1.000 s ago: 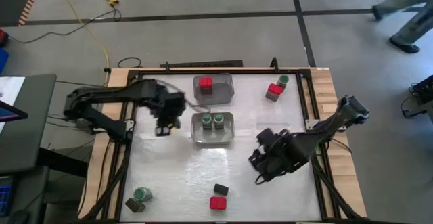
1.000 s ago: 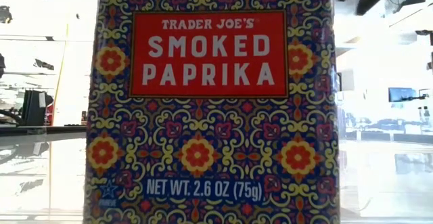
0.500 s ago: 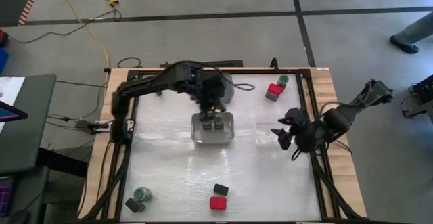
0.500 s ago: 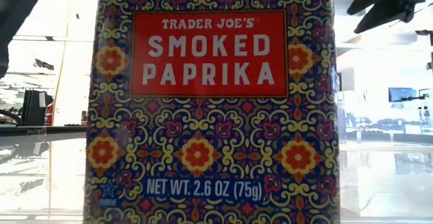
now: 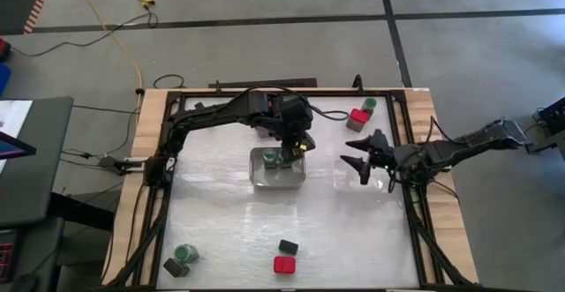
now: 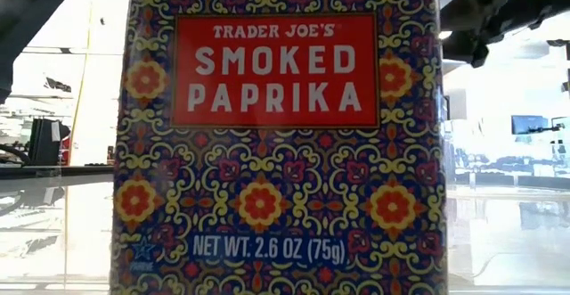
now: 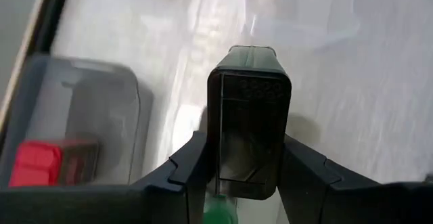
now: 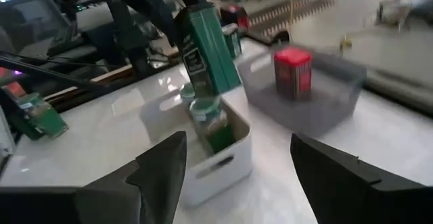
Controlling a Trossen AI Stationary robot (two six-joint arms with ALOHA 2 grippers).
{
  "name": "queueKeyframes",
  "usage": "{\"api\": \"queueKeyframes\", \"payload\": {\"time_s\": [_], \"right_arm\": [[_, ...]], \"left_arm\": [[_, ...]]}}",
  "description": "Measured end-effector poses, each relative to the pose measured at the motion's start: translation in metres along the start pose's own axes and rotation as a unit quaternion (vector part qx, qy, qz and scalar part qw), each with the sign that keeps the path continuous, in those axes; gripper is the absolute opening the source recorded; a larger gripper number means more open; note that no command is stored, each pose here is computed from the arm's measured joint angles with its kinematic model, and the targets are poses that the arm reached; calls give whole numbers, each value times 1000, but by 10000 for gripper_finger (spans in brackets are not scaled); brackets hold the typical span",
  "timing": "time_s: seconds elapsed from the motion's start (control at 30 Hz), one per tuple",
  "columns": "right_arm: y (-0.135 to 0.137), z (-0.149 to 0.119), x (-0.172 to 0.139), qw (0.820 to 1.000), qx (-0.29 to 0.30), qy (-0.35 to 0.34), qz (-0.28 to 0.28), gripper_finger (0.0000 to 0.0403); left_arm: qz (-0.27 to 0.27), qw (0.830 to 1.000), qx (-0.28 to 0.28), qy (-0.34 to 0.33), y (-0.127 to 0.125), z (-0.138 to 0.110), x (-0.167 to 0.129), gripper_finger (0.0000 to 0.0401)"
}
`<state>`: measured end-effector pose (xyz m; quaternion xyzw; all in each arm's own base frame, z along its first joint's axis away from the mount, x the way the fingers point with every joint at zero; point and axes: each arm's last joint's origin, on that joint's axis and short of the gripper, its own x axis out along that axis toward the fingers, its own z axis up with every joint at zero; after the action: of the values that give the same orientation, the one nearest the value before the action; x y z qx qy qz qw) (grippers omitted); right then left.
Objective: Sort spices by type
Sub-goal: Put the black spice can into the transparent bin
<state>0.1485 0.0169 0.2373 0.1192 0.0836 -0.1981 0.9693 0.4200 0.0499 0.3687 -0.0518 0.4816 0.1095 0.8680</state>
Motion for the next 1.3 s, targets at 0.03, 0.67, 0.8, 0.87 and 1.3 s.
{"api": "queueKeyframes", "payload": {"time_s": [0.03, 0.67, 0.8, 0.87, 1.3], "right_arm": [[-2, 0, 3, 1000, -8, -5, 0, 290], [-22, 23, 60, 993, -68, -28, 90, 290], [-17, 32, 73, 989, -69, -19, 131, 290], [-16, 33, 78, 988, -69, -10, 137, 290], [-12, 36, 87, 986, -73, 4, 147, 128]], "left_arm": [[-1, 1000, 0, -6, -1, 1, 0, 136], [-20, 998, 5, -54, -10, 10, -1, 136], [-23, 998, 12, -57, -12, 10, -1, 136], [-23, 998, 11, -58, -12, 10, -1, 137], [-27, 998, 20, -60, -13, 11, -2, 137]]}}
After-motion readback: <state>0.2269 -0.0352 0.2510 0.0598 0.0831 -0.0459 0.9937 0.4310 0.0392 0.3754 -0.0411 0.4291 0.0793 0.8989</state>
